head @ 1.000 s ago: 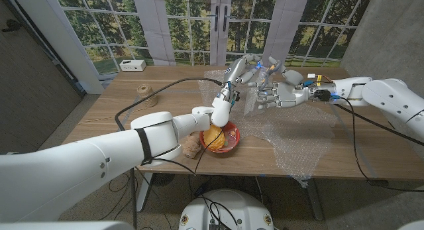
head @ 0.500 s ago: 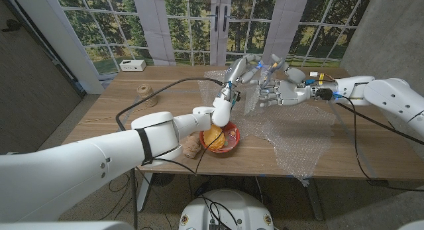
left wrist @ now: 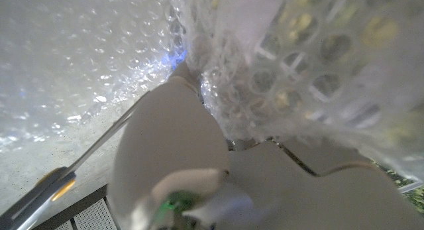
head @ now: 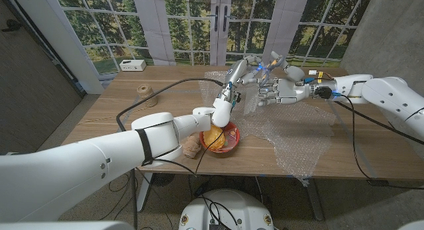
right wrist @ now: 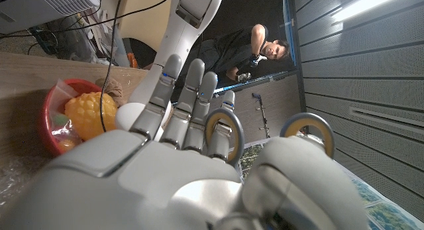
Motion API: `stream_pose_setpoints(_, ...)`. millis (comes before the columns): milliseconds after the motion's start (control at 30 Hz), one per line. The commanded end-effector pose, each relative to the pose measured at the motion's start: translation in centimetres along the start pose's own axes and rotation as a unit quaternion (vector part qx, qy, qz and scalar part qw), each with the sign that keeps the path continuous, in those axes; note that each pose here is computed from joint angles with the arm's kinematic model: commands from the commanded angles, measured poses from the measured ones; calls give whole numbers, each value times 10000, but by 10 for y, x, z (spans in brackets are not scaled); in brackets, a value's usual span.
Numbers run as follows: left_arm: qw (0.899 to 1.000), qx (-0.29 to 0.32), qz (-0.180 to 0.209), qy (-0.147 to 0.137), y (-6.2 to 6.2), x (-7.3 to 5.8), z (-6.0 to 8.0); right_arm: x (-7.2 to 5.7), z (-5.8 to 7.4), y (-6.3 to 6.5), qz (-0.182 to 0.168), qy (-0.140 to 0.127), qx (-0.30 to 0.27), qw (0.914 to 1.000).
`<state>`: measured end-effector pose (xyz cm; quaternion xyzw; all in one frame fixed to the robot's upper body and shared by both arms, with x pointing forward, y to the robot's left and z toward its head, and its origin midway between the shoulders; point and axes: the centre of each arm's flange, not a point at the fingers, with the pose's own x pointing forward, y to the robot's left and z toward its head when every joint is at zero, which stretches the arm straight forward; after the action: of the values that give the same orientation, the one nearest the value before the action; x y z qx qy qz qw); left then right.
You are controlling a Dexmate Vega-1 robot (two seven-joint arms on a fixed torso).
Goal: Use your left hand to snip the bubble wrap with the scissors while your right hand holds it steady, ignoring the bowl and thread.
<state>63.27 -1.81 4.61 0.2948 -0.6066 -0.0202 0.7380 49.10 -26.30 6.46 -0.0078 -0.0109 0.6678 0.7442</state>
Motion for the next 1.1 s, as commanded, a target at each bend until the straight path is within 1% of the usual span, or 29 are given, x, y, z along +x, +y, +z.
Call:
stream_pose_setpoints(33,10000,44,24,29,2,-1,-3,6,-4,2,75,90,97,9999)
stream_pose_setpoints(433,9998,85,194,-37,12,0,-5,1,-12,3,-79,131,205,9997)
stream_pose_setpoints(600,9997,83,238,-36,14,0,-6,3,-16,3,-56,141,289,9995)
stream_pose_setpoints(833,9997,62,245,-17,12,-1,-5,3,-17,4,-57,168,302,9994)
stream_pose_setpoints(1100,9998,46,200,78,9,1,-6,3,-17,5,-38,209,242,9995)
